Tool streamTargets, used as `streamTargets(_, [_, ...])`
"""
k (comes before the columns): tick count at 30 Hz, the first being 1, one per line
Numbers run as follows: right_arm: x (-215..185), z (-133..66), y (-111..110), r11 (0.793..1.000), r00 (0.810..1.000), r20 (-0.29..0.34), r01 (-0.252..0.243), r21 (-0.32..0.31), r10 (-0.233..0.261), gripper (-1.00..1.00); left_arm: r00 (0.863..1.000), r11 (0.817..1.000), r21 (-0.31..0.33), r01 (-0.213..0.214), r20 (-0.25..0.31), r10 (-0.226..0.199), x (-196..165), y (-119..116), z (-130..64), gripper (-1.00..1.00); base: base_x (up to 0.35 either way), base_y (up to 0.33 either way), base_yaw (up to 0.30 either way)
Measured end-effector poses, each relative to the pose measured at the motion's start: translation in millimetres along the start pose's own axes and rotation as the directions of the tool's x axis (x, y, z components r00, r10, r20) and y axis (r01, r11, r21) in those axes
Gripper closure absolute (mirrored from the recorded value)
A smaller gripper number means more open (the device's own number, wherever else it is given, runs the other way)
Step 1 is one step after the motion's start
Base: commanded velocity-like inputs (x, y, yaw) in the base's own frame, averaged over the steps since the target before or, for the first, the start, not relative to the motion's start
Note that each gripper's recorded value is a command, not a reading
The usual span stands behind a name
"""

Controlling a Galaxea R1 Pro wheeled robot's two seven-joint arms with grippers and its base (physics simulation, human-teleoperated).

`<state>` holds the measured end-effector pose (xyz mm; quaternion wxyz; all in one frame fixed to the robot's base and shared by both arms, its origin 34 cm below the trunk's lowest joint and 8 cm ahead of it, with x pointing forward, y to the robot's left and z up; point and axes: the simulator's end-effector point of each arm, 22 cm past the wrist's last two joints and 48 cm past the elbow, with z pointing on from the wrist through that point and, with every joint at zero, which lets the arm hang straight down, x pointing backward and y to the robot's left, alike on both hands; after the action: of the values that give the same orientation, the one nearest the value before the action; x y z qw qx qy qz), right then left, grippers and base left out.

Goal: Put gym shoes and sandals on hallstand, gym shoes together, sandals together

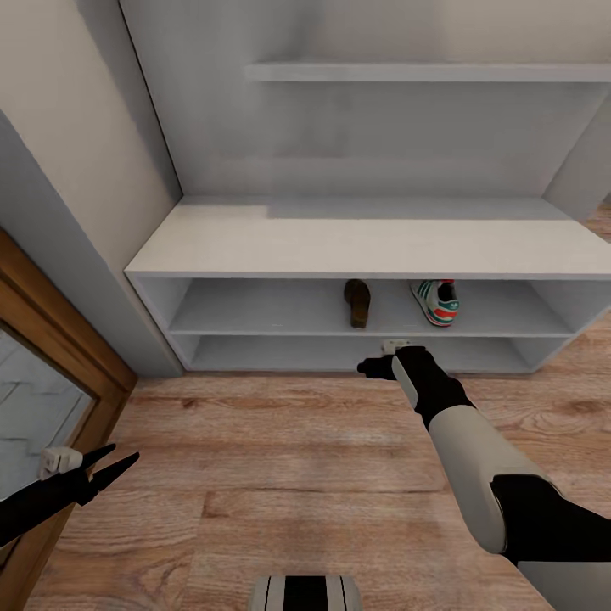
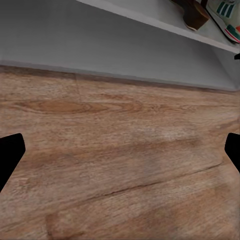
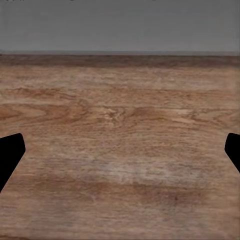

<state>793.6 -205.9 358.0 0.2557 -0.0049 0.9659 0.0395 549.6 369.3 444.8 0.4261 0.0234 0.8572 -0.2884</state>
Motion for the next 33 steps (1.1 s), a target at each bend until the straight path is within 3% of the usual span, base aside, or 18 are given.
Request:
streamTargets(7, [-6,-0.4,0,1.0,1.0,0.025,0.0,-0.001,0.0,-1.0,1.0,1.0,-0.002,0.0,0.0,0.0,0,1,0.0,-1.0,0.0,0.0,0.0])
streamTargets(12, [-27,-2.0,0,1.0,0.993,0.118,0.002,-0.003,-0.002,-1.0,1.0,1.0,-0.007,0.0,-0.002,0.0,1,1,0.2,-1.0,0.0,0.0,0.0])
streamTargets(13, [-40,-3.5,-1,1.0,0.981,0.194,0.005,-0.001,-0.005,-1.0,1.0,1.0,-0.011,0.0,-0.005,0.0,1,2,0.3,-1.0,0.0,0.0,0.0])
streamTargets(17, [-54,-5.7,-1,1.0,0.96,0.28,0.006,0.0,-0.005,-1.0,1.0,1.0,-0.016,-0.002,-0.008,0.002,2,3,0.4,-1.0,0.0,0.0,0.0])
streamTargets(18, [-40,8.8,-4,1.0,0.913,0.407,0.004,0.001,-0.004,-1.0,1.0,0.997,-0.075,-0.015,-0.003,0.015,2,18,-1.3,-1.0,0.0,0.0,0.0])
streamTargets(19, [64,44.2,-6,1.0,0.965,0.261,-0.003,0.0,0.003,-1.0,1.0,0.994,-0.108,-0.024,0.0,0.024,1,25,-1.9,-1.0,0.006,-0.005,0.0])
streamTargets(20, [114,53.6,-6,1.0,0.98,0.2,-0.007,0.0,0.007,-1.0,1.0,0.989,-0.145,-0.03,0.001,0.03,1,34,-2.6,-1.0,0.03,-0.03,0.0])
streamTargets(21, [113,52.1,-6,1.0,0.97,0.241,-0.006,0.001,0.006,-1.0,0.999,0.982,-0.186,-0.033,0.002,0.034,0,42,-3.7,-1.0,0.043,-0.045,0.0])
streamTargets(26, [153,48.8,-8,1.0,0.953,0.303,-0.011,0.005,0.009,-1.0,0.999,0.949,-0.313,-0.033,0.008,0.037,-2,70,-10.0,-1.0,0.095,-0.105,0.0])
streamTargets(28, [166,47.9,-8,1.0,0.952,0.305,-0.012,0.007,0.01,-1.0,0.999,0.939,-0.341,-0.031,0.009,0.036,-2,76,-11.9,-1.0,0.141,-0.217,0.0])
streamTargets(29, [193,47.5,-10,1.0,0.959,0.284,-0.017,0.012,0.013,-1.0,0.999,0.932,-0.361,-0.03,0.01,0.036,-2,80,-13.5,-1.0,0.148,-0.252,0.0])
streamTargets(33, [214,46.8,-11,1.0,0.965,0.263,-0.02,0.014,0.016,-1.0,0.999,0.929,-0.368,-0.029,0.01,0.035,-1,82,-14.1,-1.0,0.152,-0.267,0.0])
